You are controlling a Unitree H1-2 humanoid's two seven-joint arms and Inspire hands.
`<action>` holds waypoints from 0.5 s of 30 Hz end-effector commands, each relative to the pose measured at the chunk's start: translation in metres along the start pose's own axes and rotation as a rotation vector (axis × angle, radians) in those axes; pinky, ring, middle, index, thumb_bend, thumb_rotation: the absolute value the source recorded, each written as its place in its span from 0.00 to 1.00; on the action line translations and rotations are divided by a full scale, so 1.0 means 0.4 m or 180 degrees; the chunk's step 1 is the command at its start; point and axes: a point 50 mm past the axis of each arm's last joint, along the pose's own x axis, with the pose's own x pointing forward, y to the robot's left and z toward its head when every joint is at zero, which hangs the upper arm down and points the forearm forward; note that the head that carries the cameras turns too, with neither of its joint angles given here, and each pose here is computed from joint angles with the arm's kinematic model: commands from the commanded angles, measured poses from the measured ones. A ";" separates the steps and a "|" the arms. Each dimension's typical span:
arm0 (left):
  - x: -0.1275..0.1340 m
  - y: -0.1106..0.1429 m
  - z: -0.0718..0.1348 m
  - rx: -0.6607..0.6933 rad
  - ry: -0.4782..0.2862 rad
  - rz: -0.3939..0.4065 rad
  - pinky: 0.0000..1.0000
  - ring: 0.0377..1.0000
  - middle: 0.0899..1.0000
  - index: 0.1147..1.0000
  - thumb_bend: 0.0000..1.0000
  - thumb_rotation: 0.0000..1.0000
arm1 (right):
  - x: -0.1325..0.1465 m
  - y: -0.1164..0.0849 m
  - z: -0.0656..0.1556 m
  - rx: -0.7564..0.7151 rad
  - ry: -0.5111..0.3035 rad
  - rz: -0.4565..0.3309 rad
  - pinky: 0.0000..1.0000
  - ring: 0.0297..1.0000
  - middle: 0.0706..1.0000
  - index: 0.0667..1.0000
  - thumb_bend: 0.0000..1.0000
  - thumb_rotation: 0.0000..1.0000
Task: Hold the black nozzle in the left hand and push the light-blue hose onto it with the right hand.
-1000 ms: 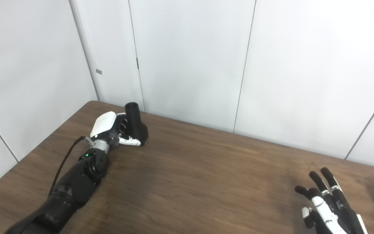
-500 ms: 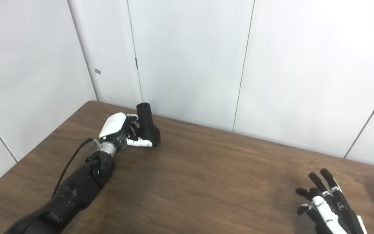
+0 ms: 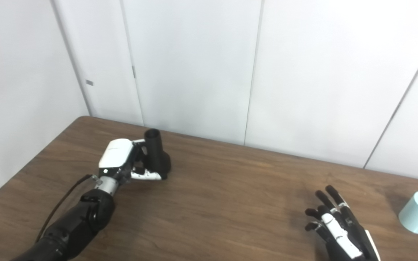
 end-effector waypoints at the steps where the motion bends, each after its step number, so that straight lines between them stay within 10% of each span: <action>1: -0.099 -0.170 0.141 -0.0246 -0.0492 -0.0645 0.26 0.33 0.37 0.42 0.52 0.00 | 0.022 0.014 0.043 -0.0069 -0.0381 0.0206 0.33 0.49 0.73 0.76 0.58 0.14; 15: -0.096 -0.246 0.386 -0.0453 -0.1535 -0.0939 0.27 0.36 0.36 0.43 0.52 0.00 | 0.037 0.023 0.085 -0.0193 -0.0646 0.0207 0.32 0.46 0.66 0.69 0.73 0.19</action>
